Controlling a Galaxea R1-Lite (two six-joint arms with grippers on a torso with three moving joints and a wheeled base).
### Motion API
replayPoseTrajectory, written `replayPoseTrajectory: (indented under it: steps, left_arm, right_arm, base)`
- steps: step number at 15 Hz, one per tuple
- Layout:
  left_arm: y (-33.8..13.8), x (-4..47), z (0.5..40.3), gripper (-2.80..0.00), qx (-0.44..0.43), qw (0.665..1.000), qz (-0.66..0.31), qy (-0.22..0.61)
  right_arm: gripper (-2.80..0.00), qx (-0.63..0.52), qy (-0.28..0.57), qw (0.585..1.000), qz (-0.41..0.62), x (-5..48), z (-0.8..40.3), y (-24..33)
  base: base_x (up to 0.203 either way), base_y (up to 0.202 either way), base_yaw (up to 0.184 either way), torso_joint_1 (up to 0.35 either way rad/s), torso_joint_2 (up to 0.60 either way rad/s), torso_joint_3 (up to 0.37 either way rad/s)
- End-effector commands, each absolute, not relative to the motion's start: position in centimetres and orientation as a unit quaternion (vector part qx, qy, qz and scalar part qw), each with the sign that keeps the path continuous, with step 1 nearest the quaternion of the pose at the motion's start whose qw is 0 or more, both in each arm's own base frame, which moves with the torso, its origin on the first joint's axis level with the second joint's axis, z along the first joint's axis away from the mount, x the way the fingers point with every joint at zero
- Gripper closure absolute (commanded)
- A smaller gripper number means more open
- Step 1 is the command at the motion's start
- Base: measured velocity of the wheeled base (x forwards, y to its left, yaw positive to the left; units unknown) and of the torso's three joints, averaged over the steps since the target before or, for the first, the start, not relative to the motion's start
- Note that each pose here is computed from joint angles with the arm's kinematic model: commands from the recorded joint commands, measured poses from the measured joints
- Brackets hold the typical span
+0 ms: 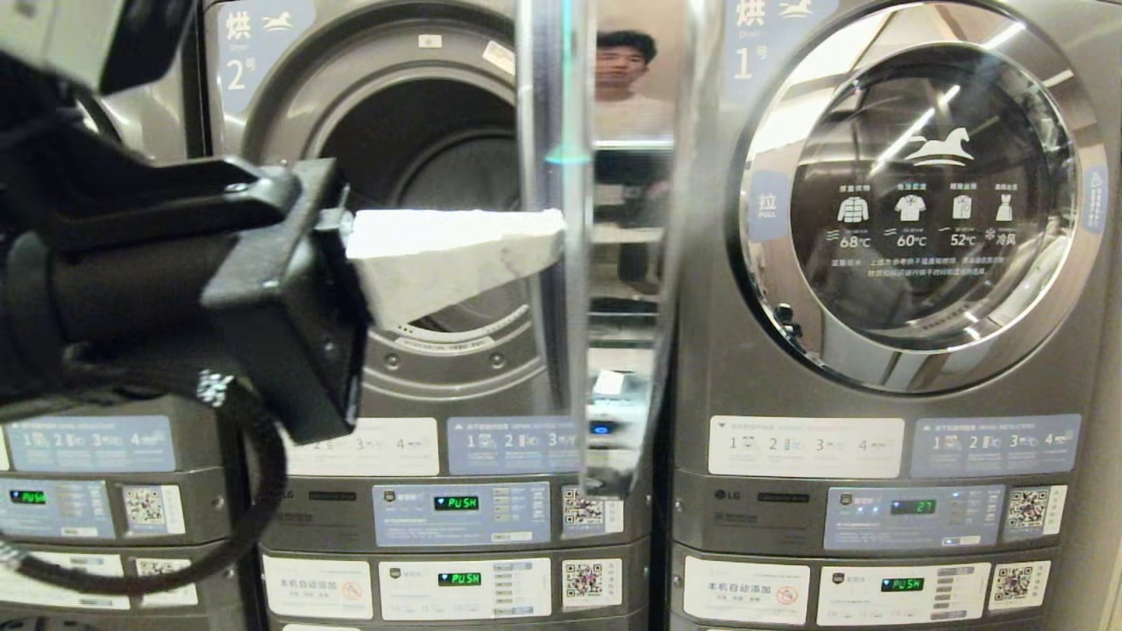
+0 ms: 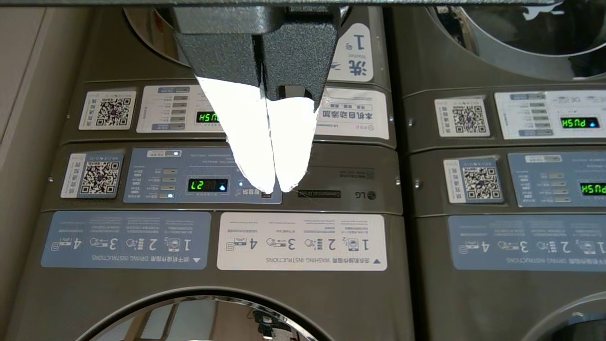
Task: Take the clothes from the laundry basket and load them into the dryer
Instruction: Open the dryer
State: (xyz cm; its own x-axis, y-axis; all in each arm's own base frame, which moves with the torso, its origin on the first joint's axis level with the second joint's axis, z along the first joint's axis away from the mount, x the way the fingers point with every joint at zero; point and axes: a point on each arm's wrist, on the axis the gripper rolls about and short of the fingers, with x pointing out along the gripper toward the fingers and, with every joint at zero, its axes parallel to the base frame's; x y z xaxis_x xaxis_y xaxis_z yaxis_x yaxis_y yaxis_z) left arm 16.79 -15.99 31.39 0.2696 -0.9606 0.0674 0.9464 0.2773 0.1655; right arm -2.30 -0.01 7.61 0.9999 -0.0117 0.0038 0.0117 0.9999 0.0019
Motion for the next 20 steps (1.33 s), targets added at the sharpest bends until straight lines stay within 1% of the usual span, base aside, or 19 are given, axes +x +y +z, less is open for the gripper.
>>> replayPoseTrajectory:
  steps: [1, 5, 8, 10, 12, 14, 17, 18, 20]
  left_arm:
    - [-19.2, 18.0, 30.4, 0.0, 0.046, 0.782, -0.619, -0.061]
    - [-25.7, 20.1, 29.5, 0.0, 0.04, 0.77, -0.632, -0.078]
    - [-30.0, 21.7, 29.4, 0.0, 0.023, 0.775, -0.622, -0.111]
    - [-31.8, 22.2, 29.5, 0.0, 0.014, 0.782, -0.61, -0.126]
    - [-32.7, 22.6, 29.4, 0.0, 0.01, 0.786, -0.605, -0.129]
    - [-33.2, 22.2, 30.0, 0.0, 0.005, 0.782, -0.608, -0.141]
    - [-31.7, 21.2, 31.6, 0.0, -0.001, 0.784, -0.601, -0.155]
    - [-30.9, 20.7, 32.2, 0.0, -0.005, 0.794, -0.587, -0.159]
    - [-28.2, 20.2, 33.4, 0.0, -0.012, 0.83, -0.533, -0.163]
  right_arm:
    - [0.0, 0.001, -0.002, 1.0, -0.006, -2.3, 7.6, 0.0]
    - [0.0, 0.008, -0.003, 1.0, -0.007, -2.3, 7.6, 0.0]
    - [0.0, 0.008, -0.002, 1.0, -0.007, -2.3, 7.6, 0.0]
    - [0.0, 0.008, -0.002, 1.0, -0.007, -2.3, 7.6, 0.0]
    - [0.0, 0.008, -0.002, 1.0, -0.007, -2.3, 7.6, 0.0]
    - [0.0, 0.008, -0.002, 1.0, -0.007, -2.3, 7.6, 0.0]
    - [0.0, 0.008, -0.003, 1.0, -0.007, -2.3, 7.6, 0.0]
    - [0.0, 0.008, -0.003, 1.0, -0.006, -2.3, 7.6, 0.0]
    - [0.0, 0.001, -0.002, 1.0, -0.006, -2.3, 7.6, 0.0]
  base:
    - [0.0, 0.0, 0.0, 0.0, 0.0, 0.0]
    - [0.0, 0.0, 0.0, 0.0, 0.0, 0.0]
    - [0.0, 0.0, 0.0, 0.0, 0.0, 0.0]
    - [0.0, 0.0, 0.0, 0.0, 0.0, 0.0]
    - [0.0, 0.0, 0.0, 0.0, 0.0, 0.0]
    - [0.0, 0.0, 0.0, 0.0, 0.0, 0.0]
    - [0.0, 0.0, 0.0, 0.0, 0.0, 0.0]
    - [0.0, 0.0, 0.0, 0.0, 0.0, 0.0]
    - [0.0, 0.0, 0.0, 0.0, 0.0, 0.0]
